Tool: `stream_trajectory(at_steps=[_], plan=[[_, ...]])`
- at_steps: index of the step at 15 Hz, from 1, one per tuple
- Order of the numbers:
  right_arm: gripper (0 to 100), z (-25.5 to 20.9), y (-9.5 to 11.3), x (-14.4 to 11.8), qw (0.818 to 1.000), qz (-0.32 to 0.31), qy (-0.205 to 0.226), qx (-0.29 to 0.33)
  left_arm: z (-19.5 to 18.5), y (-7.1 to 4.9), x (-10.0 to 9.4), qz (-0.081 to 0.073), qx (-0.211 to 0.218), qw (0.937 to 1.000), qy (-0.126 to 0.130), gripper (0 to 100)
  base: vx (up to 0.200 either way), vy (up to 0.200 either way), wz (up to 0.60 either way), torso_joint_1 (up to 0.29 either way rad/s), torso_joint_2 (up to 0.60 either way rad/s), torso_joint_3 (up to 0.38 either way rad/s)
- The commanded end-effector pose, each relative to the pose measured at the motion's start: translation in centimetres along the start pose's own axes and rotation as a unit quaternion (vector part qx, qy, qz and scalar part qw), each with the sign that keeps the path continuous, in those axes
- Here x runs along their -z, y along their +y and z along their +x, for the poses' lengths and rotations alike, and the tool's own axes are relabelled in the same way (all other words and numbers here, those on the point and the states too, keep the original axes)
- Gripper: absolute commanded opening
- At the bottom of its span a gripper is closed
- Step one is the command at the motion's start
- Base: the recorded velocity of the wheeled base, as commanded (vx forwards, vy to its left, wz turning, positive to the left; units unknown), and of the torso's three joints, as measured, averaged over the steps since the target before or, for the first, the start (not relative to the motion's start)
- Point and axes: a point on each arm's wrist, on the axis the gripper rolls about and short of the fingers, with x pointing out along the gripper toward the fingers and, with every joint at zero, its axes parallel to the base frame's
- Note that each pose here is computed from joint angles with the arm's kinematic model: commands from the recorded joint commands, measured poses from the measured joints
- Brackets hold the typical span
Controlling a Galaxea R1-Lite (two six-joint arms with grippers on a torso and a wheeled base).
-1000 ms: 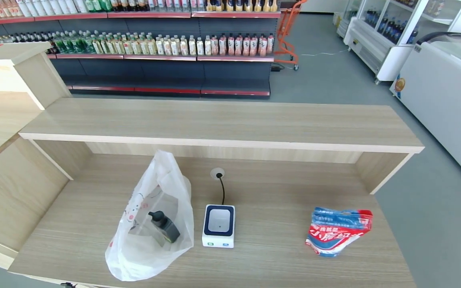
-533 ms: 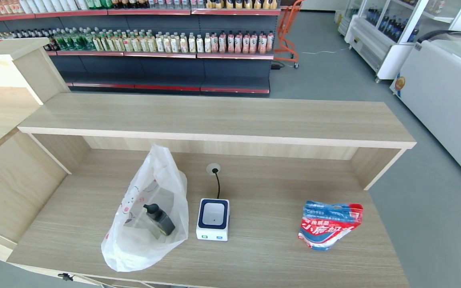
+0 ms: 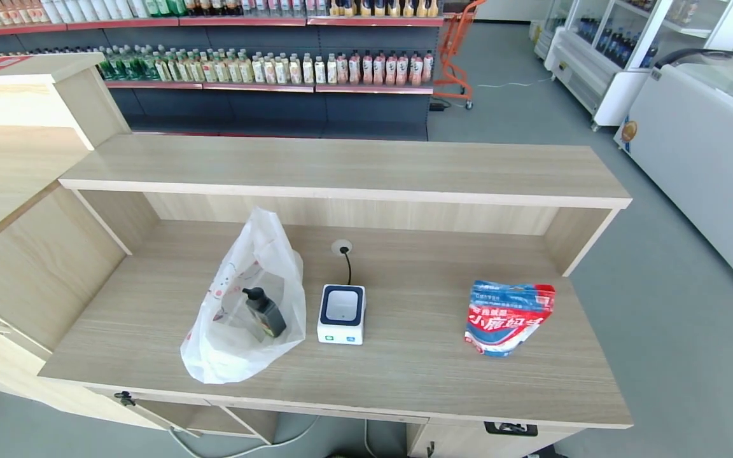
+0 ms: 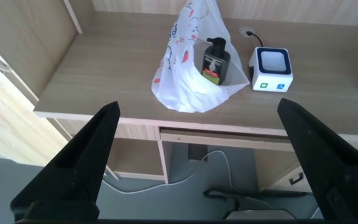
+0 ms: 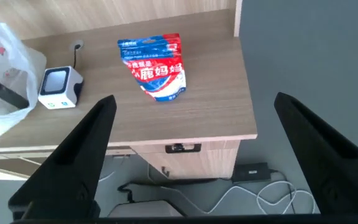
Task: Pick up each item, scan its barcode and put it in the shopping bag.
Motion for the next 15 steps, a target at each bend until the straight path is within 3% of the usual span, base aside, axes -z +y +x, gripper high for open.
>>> stream_trajectory(at_steps=[1,2,4,6,7,8,10,15], plan=[[100,7.8,1.2,-10.1,0.984,0.137,0.110,0.028,0.0,0.0,0.0,0.000,0.000,1.0000,0.000,100,0.000,0.000,0.00,0.000,0.00,0.000],[100,11.0,1.4,-11.8,0.970,0.201,0.133,0.042,0.0,0.0,0.0,0.000,0.000,1.0000,0.000,100,0.000,0.000,0.00,0.000,0.00,0.000],[100,18.1,1.9,-13.7,0.924,0.334,0.176,0.066,0.0,0.0,0.0,0.000,0.001,1.0000,0.000,100,0.000,0.000,0.00,0.000,0.00,0.000],[100,23.5,1.7,-11.6,0.888,0.378,0.232,0.116,0.0,0.0,0.0,0.000,0.000,1.0000,0.000,100,0.000,0.000,0.00,0.000,0.00,0.000],[100,26.2,1.3,-8.6,0.864,0.387,0.282,0.154,0.0,0.0,0.0,0.000,0.000,1.0000,0.000,100,0.000,0.000,0.00,0.000,0.00,0.000],[100,27.9,1.1,-6.5,0.851,0.387,0.310,0.172,0.0,0.0,0.0,0.000,0.001,1.0000,0.000,100,0.000,0.000,0.00,0.000,0.00,0.000],[100,30.8,1.1,-3.7,0.840,0.399,0.319,0.184,0.0,0.0,0.0,0.000,0.000,1.0000,0.000,100,0.000,0.000,0.00,0.000,0.00,0.000],[100,35.2,3.0,-0.1,0.851,0.393,0.316,0.145,0.0,0.0,0.0,0.000,0.000,1.0000,0.000,100,0.000,0.000,0.00,0.000,0.00,0.000]])
